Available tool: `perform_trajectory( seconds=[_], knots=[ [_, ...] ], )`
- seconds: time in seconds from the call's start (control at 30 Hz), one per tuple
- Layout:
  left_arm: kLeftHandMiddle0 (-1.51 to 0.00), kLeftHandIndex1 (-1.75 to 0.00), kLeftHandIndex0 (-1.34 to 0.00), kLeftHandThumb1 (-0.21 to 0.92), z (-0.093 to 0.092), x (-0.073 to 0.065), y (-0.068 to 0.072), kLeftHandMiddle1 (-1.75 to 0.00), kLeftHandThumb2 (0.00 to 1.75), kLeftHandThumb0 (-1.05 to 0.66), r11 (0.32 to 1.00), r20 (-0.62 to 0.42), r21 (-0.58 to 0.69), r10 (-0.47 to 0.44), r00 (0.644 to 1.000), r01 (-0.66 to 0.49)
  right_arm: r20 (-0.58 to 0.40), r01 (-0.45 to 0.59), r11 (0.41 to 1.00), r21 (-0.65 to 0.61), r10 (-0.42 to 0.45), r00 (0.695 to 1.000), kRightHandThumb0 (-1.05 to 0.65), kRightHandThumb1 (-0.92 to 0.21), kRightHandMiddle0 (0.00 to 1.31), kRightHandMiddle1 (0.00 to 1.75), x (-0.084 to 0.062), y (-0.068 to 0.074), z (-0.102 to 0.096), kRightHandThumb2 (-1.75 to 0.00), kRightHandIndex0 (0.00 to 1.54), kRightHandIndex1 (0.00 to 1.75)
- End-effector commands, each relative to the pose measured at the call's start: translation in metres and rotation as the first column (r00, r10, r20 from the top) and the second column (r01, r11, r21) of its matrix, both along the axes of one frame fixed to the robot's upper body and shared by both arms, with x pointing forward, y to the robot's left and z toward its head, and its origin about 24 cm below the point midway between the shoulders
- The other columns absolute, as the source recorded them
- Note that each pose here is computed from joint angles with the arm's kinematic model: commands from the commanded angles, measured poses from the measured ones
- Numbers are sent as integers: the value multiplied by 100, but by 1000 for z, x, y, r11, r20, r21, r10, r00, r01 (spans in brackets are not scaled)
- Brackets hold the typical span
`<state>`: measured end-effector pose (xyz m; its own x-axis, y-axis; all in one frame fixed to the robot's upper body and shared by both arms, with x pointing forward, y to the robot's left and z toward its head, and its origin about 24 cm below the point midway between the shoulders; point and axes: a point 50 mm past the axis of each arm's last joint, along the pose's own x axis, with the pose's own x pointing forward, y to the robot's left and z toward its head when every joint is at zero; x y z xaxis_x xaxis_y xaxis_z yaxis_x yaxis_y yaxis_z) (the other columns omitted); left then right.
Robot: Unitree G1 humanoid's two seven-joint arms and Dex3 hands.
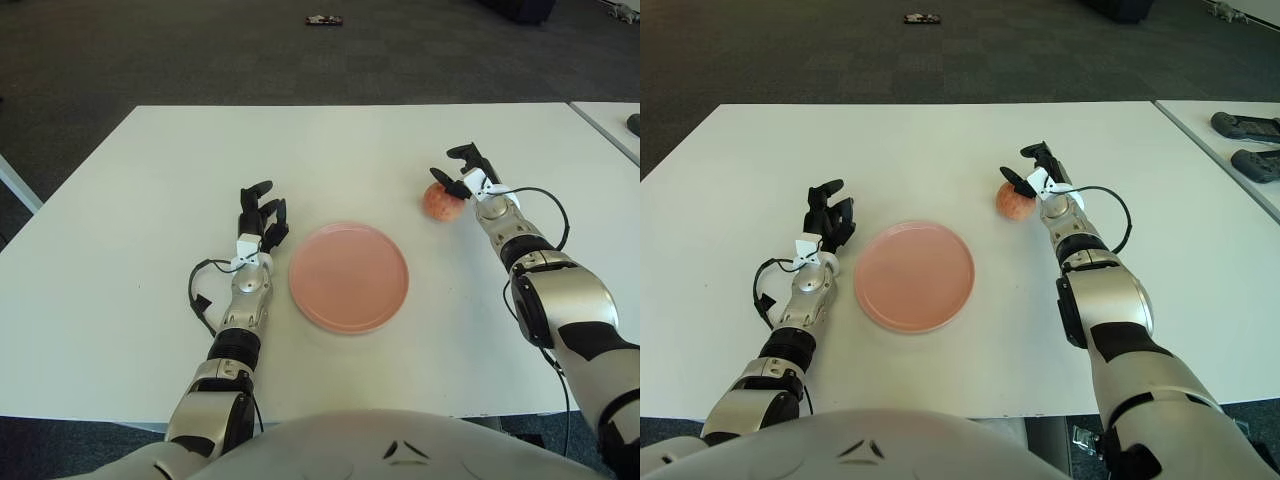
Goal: Put the apple into the plate.
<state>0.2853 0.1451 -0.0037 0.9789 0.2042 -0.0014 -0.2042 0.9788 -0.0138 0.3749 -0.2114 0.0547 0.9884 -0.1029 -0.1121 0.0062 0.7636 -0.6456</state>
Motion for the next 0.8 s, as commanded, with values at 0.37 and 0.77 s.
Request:
perform_trajectory(
  seconds=[0.37, 0.77],
  knots=[
    [-31, -122, -7, 92, -20, -13, 4, -80, 52, -76, 1000, -103, -3, 9, 995, -10, -48, 26, 999, 19, -25, 999, -87, -92, 0, 77, -4, -5, -8, -43, 0, 81],
    [-31, -122, -7, 92, -20, -12, 5, -80, 52, -76, 1000, -102, 2, 14, 995, -14, -58, 34, 999, 17, -33, 998, -86, -92, 0, 76, -6, -8, -11, -40, 0, 81]
  ],
)
